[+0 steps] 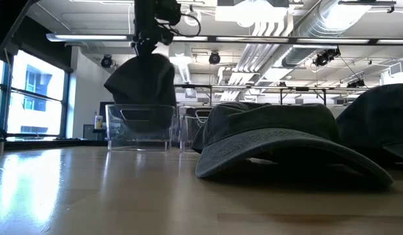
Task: Pick & Place hat
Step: Put the left gray cap into the left transparent bin
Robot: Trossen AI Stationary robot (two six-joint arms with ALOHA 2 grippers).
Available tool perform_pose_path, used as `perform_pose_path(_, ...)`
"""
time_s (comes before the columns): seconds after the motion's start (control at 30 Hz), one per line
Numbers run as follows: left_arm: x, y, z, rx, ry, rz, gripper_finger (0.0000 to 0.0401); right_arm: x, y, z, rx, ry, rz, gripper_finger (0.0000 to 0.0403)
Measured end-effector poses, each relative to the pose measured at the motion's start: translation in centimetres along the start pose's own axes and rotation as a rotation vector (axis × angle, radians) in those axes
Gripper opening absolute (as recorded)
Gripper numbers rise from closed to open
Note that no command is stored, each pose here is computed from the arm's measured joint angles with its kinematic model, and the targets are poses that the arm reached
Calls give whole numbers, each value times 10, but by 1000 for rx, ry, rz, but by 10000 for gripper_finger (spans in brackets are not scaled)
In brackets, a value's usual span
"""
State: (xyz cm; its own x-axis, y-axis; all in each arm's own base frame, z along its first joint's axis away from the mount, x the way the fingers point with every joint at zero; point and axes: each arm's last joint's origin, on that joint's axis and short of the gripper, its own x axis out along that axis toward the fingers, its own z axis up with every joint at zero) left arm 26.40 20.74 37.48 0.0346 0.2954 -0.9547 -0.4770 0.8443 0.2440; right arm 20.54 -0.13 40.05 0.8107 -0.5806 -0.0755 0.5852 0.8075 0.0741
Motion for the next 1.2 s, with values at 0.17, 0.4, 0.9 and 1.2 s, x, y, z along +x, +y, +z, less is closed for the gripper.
perform_pose_path(0.17, 14, -3, -1, 1, 53, -6, 10, 1, -4, 2, -36, -3, 14, 134)
perform_pose_path(0.4, 25, -4, 9, 64, -31, 9, 10, 3, -6, 2, -72, 1, 4, 134)
perform_pose_path(0.9, 51, 0, 33, 270, -93, 54, 10, 4, -6, 1, -32, 11, 63, 134)
perform_pose_path(1.2, 46, -3, 21, 79, 50, -54, 10, 4, -6, 1, -13, 12, 62, 134)
